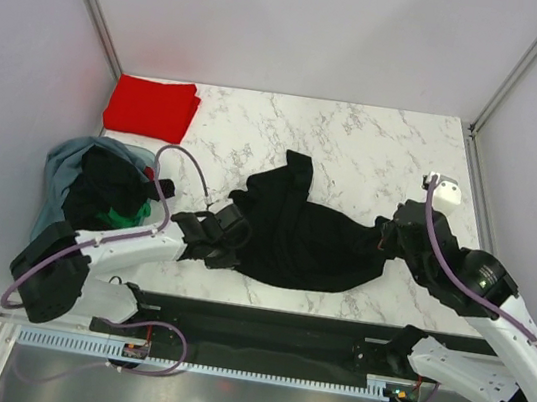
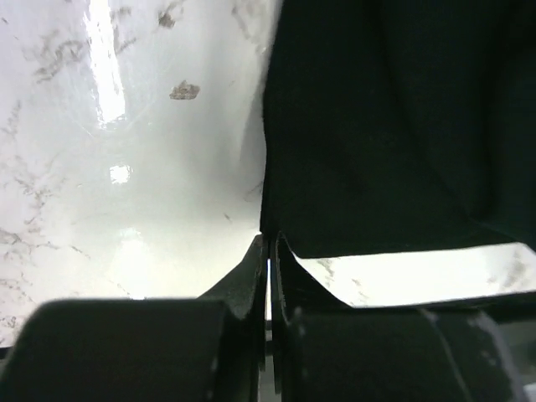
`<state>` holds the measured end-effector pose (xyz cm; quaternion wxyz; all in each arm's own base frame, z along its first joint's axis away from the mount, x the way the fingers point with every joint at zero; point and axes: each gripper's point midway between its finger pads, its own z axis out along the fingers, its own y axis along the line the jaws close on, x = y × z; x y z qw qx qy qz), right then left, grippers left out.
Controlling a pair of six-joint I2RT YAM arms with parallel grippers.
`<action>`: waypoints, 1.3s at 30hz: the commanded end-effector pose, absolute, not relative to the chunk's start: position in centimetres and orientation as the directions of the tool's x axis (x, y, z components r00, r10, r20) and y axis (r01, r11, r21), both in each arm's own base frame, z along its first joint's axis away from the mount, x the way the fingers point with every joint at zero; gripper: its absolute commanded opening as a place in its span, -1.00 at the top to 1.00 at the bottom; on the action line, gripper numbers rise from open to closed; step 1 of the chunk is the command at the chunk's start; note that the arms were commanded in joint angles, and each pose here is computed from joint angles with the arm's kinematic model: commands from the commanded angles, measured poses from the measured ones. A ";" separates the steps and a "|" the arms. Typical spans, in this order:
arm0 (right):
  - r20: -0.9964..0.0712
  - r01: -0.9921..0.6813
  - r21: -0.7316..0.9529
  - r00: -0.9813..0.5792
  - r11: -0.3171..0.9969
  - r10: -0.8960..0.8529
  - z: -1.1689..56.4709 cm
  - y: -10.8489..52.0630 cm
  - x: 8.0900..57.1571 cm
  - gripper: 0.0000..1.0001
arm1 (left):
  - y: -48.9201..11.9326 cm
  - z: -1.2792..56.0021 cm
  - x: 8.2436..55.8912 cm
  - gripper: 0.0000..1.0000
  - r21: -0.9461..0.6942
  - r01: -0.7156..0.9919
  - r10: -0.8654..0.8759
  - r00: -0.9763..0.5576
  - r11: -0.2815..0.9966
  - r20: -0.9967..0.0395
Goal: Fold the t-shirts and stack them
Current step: Flatten the tshirt out
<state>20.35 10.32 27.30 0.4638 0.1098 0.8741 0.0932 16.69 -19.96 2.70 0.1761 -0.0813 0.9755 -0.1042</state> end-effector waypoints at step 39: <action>-0.702 -0.607 0.324 0.361 0.726 0.615 65.2 -1.0 4.9 1.00 | -5.6 59.2 11.7 0.96 -0.429 0.507 -0.509 0.022 0.748 -0.860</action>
